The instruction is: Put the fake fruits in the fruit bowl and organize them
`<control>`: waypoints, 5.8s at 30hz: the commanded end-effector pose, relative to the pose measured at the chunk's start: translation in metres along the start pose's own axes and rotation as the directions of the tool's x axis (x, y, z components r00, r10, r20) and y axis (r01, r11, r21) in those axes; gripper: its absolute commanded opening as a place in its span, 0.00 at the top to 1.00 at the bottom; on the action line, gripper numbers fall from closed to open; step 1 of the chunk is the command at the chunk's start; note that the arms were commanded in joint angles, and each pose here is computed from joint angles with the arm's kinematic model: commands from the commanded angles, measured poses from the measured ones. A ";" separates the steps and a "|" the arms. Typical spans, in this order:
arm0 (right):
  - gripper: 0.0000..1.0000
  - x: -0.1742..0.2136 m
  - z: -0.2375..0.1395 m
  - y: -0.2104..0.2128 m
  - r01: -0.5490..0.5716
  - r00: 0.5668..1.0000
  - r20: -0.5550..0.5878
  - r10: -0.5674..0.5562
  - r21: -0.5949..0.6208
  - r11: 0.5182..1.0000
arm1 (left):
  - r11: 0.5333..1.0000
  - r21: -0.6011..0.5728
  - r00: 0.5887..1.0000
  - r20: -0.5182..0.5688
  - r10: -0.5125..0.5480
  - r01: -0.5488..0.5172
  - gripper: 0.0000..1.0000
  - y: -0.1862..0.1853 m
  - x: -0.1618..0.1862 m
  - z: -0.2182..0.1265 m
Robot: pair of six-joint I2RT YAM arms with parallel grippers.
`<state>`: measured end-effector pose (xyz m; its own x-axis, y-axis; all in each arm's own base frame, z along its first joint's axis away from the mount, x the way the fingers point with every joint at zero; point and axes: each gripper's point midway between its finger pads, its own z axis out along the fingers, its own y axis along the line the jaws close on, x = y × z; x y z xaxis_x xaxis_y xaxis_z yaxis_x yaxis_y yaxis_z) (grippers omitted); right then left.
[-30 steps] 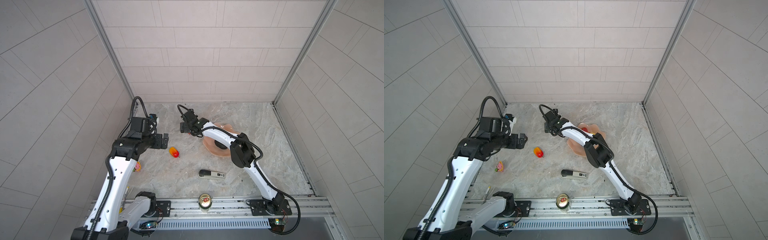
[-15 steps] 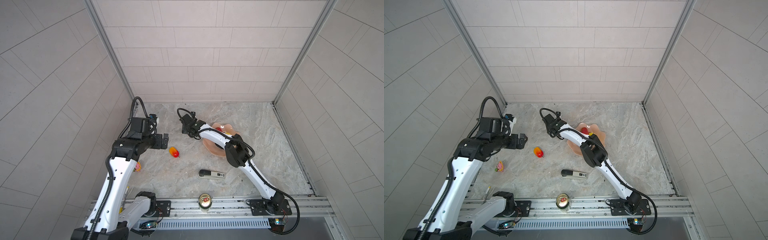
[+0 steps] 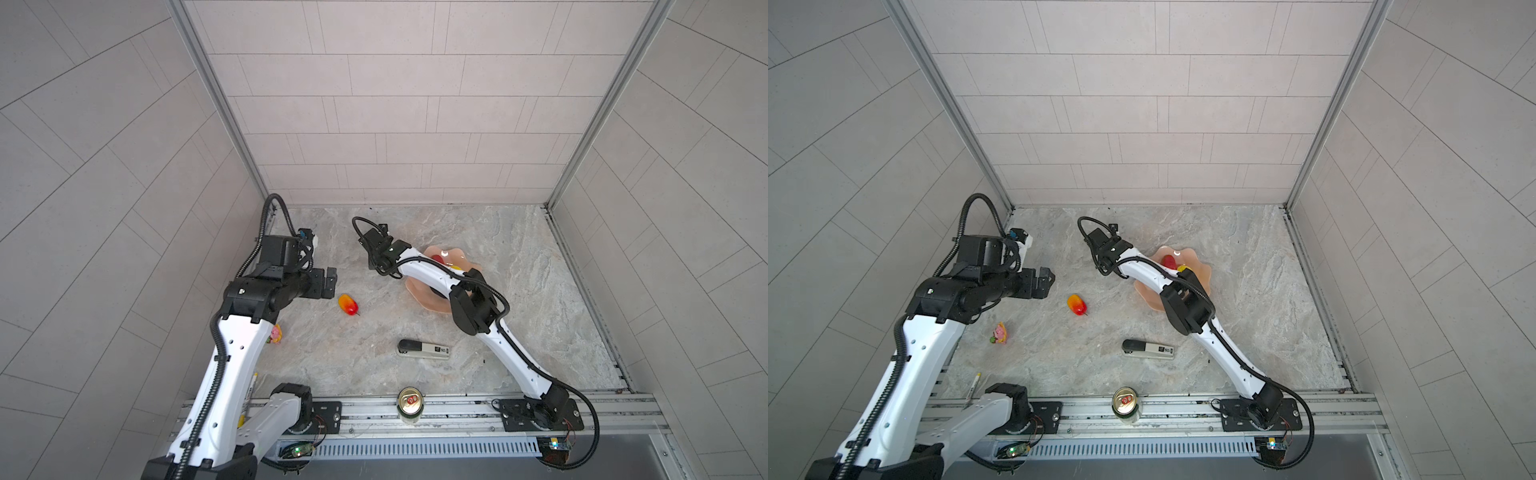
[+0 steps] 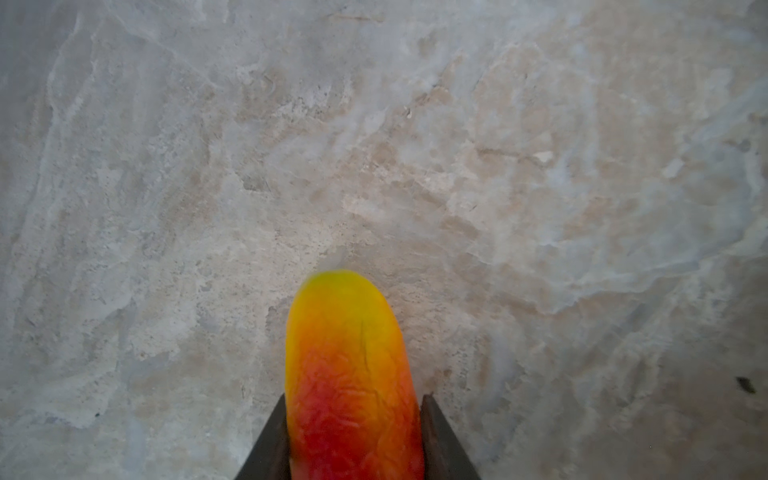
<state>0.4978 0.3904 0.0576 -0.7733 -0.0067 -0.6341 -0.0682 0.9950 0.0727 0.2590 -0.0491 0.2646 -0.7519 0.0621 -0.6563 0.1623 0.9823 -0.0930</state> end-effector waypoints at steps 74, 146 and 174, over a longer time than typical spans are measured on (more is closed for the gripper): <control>0.74 0.107 -0.113 0.110 0.510 0.838 0.021 -0.544 -0.382 0.771 | 0.999 -0.030 1.000 -0.002 0.011 -0.011 0.00 0.004 0.005 -0.012; 0.00 -0.008 -0.178 -0.115 0.219 0.968 0.161 -0.193 -0.162 0.962 | 0.999 0.029 1.000 0.011 -0.020 0.020 0.00 -0.006 -0.003 -0.007; 0.00 0.101 -0.245 -0.419 -0.254 0.828 0.558 -0.060 0.467 0.847 | 0.923 -0.269 0.920 0.352 -0.172 0.276 0.00 0.072 0.004 0.111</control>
<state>0.2811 -0.0430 0.1231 -0.4112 -0.0409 -0.9106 0.3535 0.9137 -0.2007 0.3126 -0.0136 0.1589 -0.6411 -0.1512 -0.7524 -0.1416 0.9869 -0.0777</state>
